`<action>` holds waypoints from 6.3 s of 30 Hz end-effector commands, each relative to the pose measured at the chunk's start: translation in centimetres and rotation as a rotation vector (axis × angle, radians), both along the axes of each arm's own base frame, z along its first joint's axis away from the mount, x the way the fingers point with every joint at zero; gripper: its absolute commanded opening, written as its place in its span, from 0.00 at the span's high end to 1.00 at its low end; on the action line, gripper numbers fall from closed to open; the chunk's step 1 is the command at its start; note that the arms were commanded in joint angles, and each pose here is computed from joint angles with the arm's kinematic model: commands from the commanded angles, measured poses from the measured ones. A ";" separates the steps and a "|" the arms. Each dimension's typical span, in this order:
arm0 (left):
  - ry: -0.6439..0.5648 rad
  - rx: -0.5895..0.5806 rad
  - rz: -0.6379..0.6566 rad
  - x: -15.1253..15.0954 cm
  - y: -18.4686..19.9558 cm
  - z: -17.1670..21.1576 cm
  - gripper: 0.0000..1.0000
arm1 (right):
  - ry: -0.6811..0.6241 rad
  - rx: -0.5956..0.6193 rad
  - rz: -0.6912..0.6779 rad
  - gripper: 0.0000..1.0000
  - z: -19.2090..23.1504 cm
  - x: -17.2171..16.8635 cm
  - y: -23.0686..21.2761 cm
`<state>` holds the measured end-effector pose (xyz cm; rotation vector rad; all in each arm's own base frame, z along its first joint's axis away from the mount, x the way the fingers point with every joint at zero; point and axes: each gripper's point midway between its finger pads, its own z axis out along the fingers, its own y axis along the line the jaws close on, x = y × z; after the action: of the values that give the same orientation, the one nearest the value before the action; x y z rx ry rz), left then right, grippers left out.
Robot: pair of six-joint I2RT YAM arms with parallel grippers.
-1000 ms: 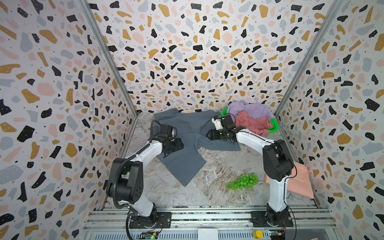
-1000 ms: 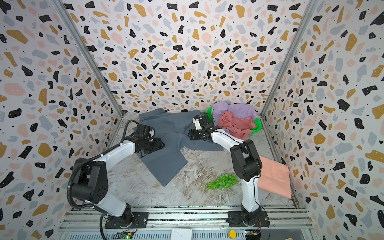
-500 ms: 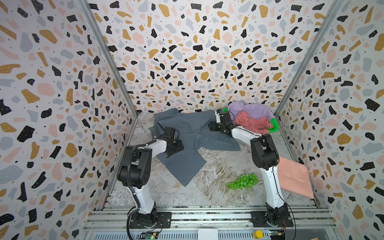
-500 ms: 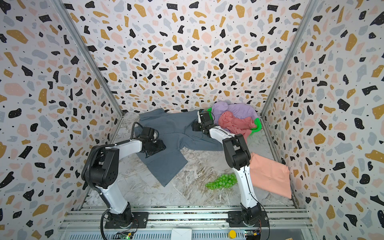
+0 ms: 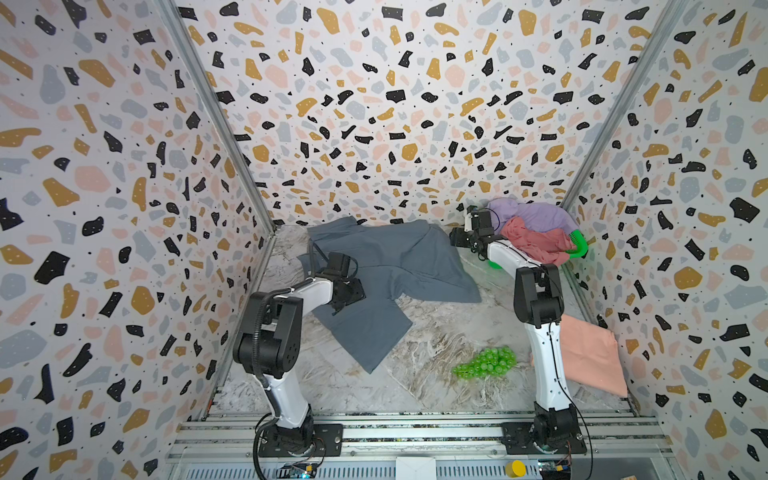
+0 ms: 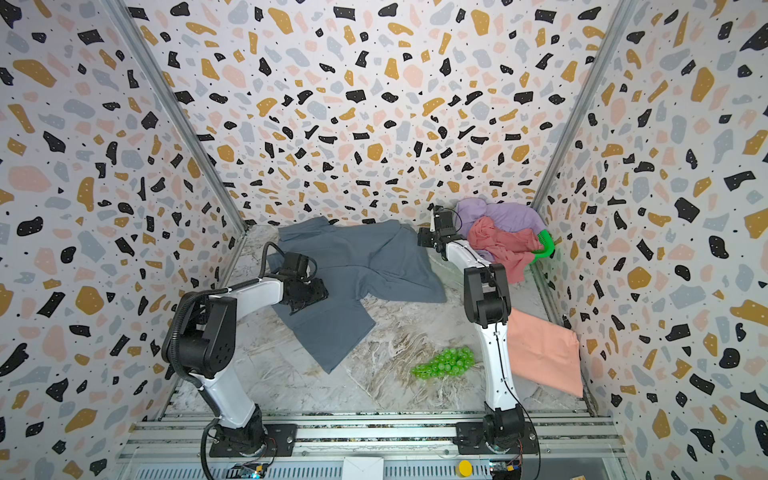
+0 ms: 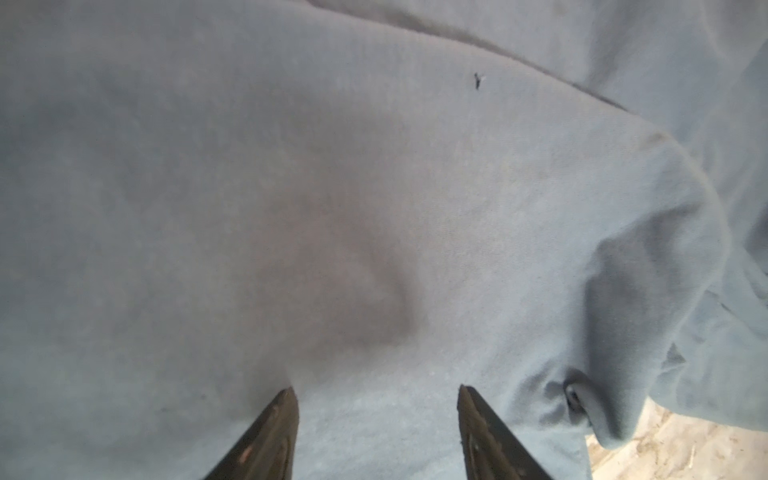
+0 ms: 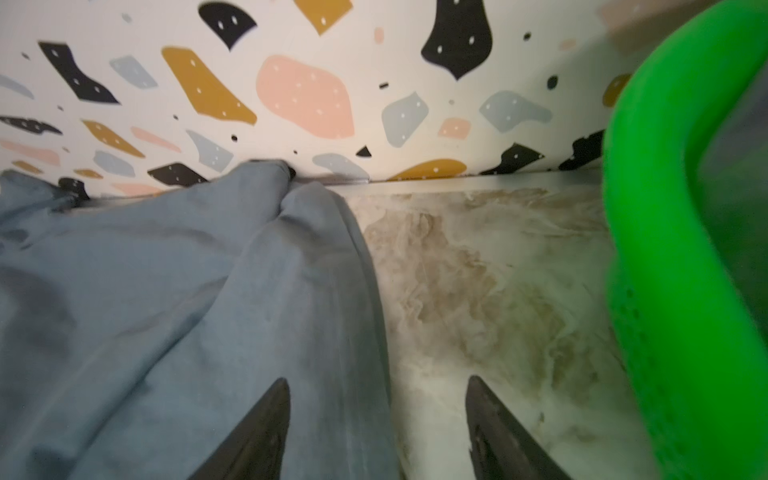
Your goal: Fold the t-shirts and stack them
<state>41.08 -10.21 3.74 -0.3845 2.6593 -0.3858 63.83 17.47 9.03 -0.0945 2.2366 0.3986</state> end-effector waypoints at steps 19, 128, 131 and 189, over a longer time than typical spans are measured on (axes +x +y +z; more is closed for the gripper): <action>0.185 0.137 0.060 -11.2 5.4 -4.6 0.39 | 0.198 0.011 0.213 0.32 -4.8 -19.2 7.7; -1.426 0.493 0.566 -9.7 13.1 61.8 1.00 | -0.878 0.210 0.127 1.00 49.0 -20.4 0.3; -1.365 0.521 0.554 -4.4 13.3 60.0 1.00 | -0.874 0.205 0.140 1.00 48.4 -17.4 1.5; 0.034 0.143 0.586 -23.4 13.7 8.7 1.00 | 0.470 -0.050 0.184 1.00 -3.6 -31.6 -0.8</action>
<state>18.89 3.73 12.17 -1.0779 2.3955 -0.0042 32.76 17.60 4.32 -0.2524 2.6868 0.5767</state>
